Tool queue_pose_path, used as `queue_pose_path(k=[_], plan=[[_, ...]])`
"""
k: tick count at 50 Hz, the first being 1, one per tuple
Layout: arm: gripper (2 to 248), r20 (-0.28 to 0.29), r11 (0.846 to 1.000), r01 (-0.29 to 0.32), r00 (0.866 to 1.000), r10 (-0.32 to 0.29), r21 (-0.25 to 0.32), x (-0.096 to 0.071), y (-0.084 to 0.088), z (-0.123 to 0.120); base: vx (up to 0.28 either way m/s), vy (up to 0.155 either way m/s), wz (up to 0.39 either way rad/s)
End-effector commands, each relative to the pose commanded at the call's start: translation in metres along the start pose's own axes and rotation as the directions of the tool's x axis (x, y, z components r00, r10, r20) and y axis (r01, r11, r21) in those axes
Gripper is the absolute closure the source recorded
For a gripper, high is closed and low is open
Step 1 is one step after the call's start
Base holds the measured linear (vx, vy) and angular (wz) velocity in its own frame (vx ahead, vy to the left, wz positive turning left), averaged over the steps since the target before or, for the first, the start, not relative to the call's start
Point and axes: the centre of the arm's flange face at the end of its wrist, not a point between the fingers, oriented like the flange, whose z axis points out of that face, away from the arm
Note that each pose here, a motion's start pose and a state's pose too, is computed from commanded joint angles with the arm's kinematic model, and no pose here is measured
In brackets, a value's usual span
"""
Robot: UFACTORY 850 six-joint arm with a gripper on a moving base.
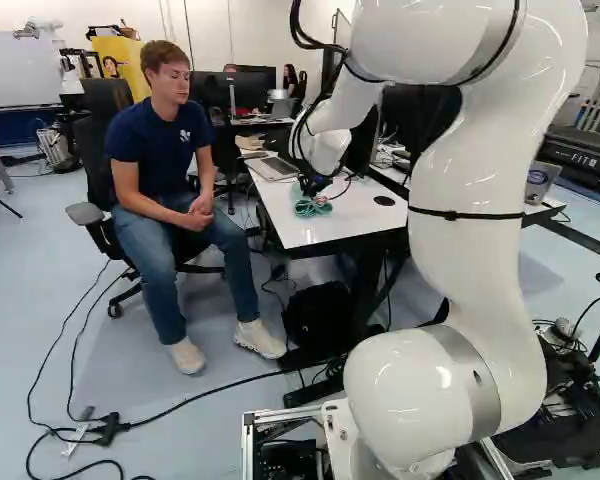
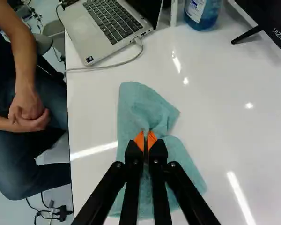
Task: Clean the table with the green towel
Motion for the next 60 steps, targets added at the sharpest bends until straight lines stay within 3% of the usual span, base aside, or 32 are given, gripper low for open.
queue_pose_path(k=[17, 29, 60], plan=[[218, -0.017, 1.0, 0.015, 1.0, -0.014, 0.016, 0.019, -0.016, 0.022, 0.0, 0.0, 0.0], [218, -0.009, 0.999, 0.029, 1.0, -0.029, 0.027, 0.011, -0.026, 0.015, 0.0, 0.0, 0.0], [218, 0.018, 1.0, 0.002, 1.0, -0.002, -0.002, -0.024, 0.003, -0.023, 0.0, 0.0, 0.0]])
